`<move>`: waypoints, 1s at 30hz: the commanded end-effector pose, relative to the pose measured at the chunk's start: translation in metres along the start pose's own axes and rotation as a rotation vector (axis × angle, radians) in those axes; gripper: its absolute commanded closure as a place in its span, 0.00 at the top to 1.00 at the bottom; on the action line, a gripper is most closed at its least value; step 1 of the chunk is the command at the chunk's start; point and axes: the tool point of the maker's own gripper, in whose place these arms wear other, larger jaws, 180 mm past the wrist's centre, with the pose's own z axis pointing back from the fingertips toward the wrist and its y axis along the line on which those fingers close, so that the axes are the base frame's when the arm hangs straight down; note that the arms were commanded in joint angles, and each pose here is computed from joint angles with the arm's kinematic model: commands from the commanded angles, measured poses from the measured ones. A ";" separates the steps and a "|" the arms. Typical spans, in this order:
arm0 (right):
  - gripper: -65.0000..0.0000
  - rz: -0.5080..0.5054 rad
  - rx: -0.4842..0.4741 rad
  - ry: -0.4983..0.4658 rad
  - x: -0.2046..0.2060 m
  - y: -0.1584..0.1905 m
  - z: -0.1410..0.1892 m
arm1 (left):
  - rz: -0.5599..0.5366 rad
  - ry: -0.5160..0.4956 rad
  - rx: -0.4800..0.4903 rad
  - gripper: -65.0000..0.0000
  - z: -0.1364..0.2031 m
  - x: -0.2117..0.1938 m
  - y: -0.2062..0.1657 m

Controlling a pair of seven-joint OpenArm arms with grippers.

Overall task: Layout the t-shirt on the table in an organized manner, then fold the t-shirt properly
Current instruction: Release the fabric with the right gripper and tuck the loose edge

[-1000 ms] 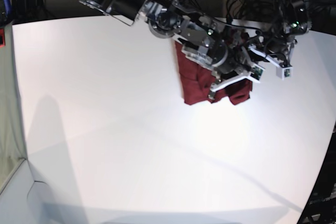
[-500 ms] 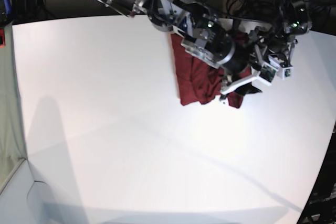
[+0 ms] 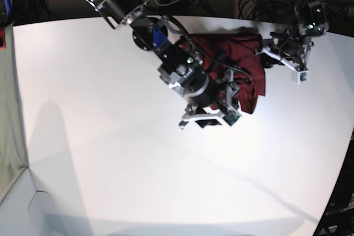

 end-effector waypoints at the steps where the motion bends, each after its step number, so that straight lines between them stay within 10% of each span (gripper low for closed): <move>1: 0.51 -0.005 -0.008 -0.057 0.019 -0.003 0.000 | -0.010 -0.043 -0.006 0.42 0.003 0.014 -0.001; 21: 0.49 -0.037 -0.045 0.068 -0.034 -0.023 -0.007 | -0.013 -0.047 -0.005 0.42 0.003 0.015 -0.001; 30: 0.00 -0.037 -0.045 0.080 -0.040 -0.023 -0.005 | -0.014 -0.061 -0.010 0.42 0.001 0.024 -0.003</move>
